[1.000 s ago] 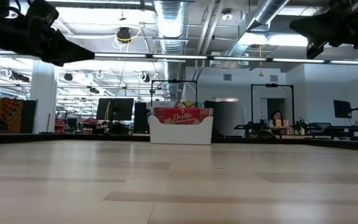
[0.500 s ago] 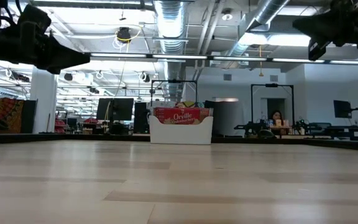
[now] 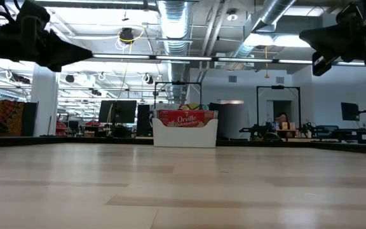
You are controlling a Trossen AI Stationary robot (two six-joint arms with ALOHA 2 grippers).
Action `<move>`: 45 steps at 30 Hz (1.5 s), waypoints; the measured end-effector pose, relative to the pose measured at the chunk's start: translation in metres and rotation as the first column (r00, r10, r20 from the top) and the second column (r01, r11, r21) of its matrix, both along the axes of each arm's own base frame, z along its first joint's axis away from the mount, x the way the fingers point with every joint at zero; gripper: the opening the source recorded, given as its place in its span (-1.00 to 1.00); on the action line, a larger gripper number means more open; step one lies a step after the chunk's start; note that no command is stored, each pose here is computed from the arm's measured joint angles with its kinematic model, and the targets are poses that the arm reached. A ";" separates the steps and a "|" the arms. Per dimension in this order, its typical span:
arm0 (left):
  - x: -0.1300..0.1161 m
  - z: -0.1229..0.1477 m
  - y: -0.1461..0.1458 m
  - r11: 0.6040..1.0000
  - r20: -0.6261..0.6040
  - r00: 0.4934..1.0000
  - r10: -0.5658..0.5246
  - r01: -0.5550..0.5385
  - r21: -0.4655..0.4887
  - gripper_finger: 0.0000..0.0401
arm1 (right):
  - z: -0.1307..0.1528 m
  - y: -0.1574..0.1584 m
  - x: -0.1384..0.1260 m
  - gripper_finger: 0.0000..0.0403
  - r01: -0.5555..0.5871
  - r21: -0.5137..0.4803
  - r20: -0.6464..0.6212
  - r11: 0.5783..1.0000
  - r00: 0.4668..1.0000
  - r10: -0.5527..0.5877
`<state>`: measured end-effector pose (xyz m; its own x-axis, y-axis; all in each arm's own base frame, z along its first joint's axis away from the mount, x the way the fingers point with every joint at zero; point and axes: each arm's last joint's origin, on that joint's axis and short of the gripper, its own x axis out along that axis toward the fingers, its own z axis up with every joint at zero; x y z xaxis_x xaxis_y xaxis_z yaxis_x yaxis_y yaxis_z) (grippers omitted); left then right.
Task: Sort popcorn bags into baskets
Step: Return to Home Position
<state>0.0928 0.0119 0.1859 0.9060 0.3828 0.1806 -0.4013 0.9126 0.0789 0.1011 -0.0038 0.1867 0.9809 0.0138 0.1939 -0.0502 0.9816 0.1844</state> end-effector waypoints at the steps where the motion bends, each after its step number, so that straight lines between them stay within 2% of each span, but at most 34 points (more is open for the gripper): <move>1: -0.001 0.002 0.000 1.000 -0.004 1.000 -0.005 0.005 -0.010 -0.84 | -0.001 0.000 0.000 -0.90 -0.007 0.001 -0.006 1.000 1.000 0.007; 5: -0.002 0.009 0.000 1.000 0.018 1.000 -0.012 0.012 -0.010 -0.84 | -0.001 0.002 -0.001 -0.93 -0.025 -0.001 -0.008 1.000 1.000 0.025; 12: 0.000 0.001 0.000 0.999 0.005 1.000 -0.013 0.013 -0.034 -0.91 | -0.001 0.002 -0.006 -0.92 -0.016 -0.031 0.011 0.999 1.000 0.016; 23: 0.001 0.000 -0.002 0.994 0.048 0.994 -0.094 0.097 -0.060 -1.00 | -0.005 0.002 -0.005 -0.95 -0.012 -0.067 -0.028 0.998 1.000 0.011; 26: 0.002 -0.002 -0.003 0.989 0.031 0.991 -0.128 0.130 -0.077 -1.00 | -0.008 0.002 -0.004 -0.93 -0.013 -0.074 -0.055 0.997 0.998 0.009; 34: 0.002 -0.007 -0.003 0.988 -0.015 0.993 -0.114 0.112 -0.102 -1.00 | -0.010 0.001 -0.004 -0.89 0.009 -0.074 -0.078 0.997 0.997 -0.015; 39: 0.003 -0.014 -0.002 0.979 -0.053 0.992 -0.118 0.108 -0.174 -1.00 | -0.018 0.001 -0.003 -0.86 0.005 -0.070 -0.160 0.998 0.987 -0.016; 42: 0.003 -0.014 -0.003 0.978 -0.049 0.991 -0.124 0.114 -0.175 -1.00 | -0.017 0.001 -0.003 -0.88 0.007 -0.083 -0.153 0.997 0.988 -0.019; 45: 0.003 -0.014 -0.002 0.985 -0.065 0.992 -0.112 0.102 -0.142 -1.00 | -0.013 0.001 -0.003 -0.91 0.014 -0.138 -0.106 0.990 0.994 -0.029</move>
